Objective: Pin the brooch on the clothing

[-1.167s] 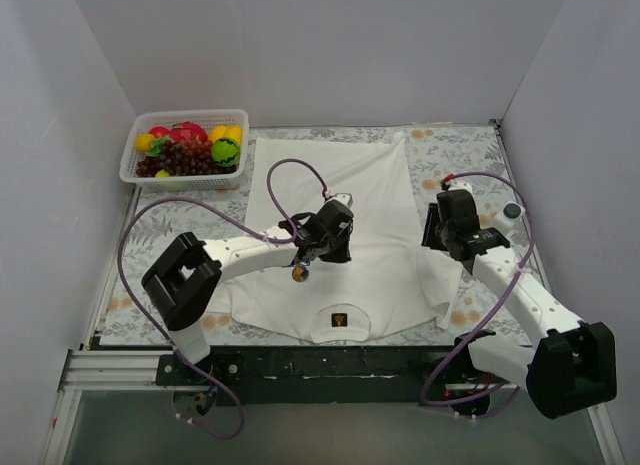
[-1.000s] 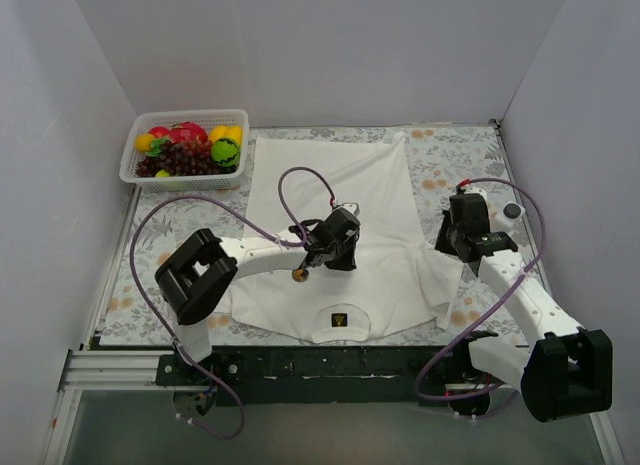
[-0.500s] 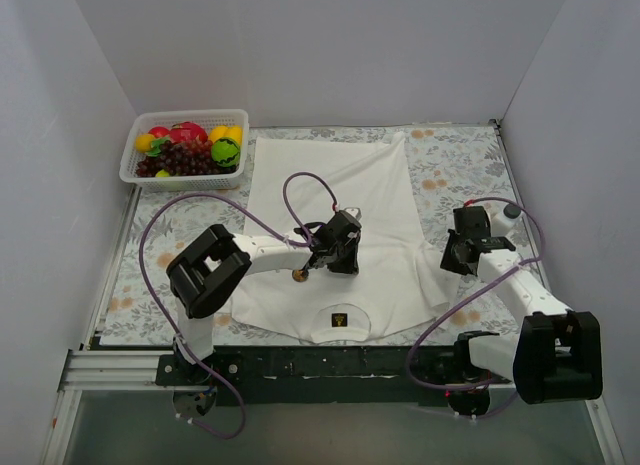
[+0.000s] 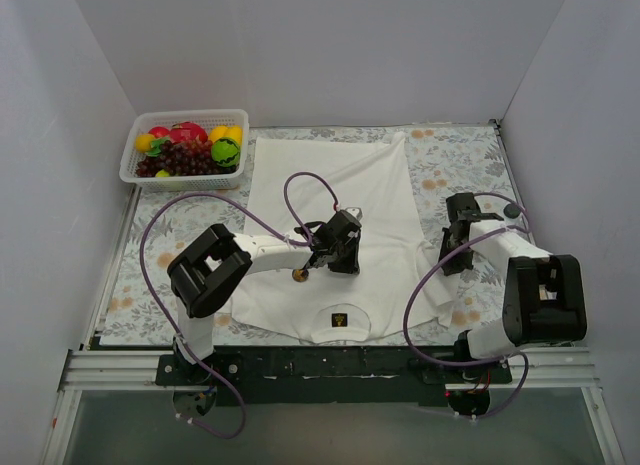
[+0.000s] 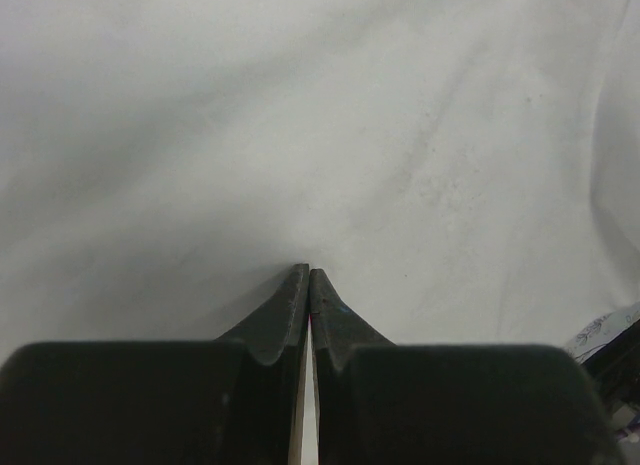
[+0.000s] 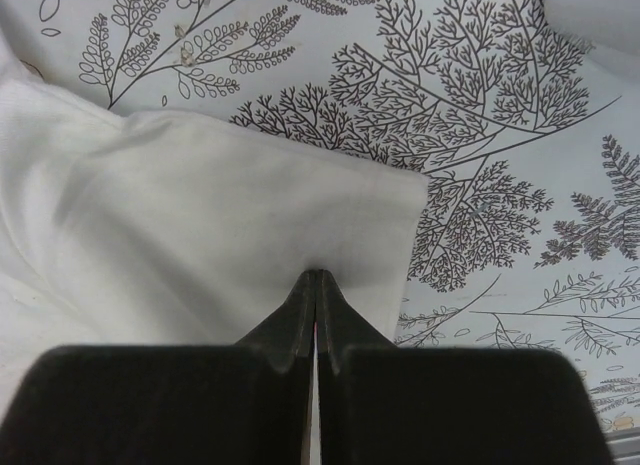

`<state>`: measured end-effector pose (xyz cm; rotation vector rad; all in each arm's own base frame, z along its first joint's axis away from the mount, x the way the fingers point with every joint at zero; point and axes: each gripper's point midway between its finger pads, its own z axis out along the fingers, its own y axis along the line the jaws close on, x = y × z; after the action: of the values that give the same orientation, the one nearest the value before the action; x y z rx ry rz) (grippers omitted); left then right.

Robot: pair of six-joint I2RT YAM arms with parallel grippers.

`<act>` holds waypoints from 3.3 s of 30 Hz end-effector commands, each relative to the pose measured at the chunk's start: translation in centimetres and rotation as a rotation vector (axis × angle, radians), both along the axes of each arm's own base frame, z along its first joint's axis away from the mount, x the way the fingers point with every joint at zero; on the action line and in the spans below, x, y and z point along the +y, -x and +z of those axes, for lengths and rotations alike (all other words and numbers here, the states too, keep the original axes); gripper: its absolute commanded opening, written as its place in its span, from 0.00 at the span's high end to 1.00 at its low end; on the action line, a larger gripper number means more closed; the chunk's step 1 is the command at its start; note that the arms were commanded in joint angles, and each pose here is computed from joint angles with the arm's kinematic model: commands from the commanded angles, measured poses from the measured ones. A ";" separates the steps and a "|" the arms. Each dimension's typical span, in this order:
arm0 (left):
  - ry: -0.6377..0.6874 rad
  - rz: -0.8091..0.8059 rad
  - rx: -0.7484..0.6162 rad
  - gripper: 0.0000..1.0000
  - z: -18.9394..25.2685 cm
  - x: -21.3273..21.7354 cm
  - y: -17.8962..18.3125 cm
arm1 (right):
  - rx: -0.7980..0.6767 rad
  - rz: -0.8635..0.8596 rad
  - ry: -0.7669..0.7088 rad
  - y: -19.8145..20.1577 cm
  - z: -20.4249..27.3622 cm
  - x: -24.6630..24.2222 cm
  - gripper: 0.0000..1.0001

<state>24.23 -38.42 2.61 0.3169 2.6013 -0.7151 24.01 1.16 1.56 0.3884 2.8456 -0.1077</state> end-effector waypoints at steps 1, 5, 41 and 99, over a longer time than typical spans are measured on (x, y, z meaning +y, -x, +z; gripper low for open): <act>-0.114 -0.049 0.099 1.00 -2.9 2.1 2.6 | 0.062 -0.013 0.096 0.6 -1.1 -1.8 0.99; -0.124 -0.062 0.112 1.00 -3.3 2.2 2.9 | 0.050 -0.009 0.174 -1.1 -0.1 -3.0 0.99; -0.578 0.066 0.132 1.00 -6.5 13.3 4.8 | -0.084 0.191 0.298 -4.0 4.3 1.9 0.99; -0.453 0.040 0.167 1.00 -4.0 11.9 9.8 | -0.119 0.189 0.555 -6.2 6.2 -0.5 0.99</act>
<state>15.49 -32.73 2.13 0.2798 2.8135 -0.5397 28.77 -0.24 4.53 0.0038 2.6966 -0.7407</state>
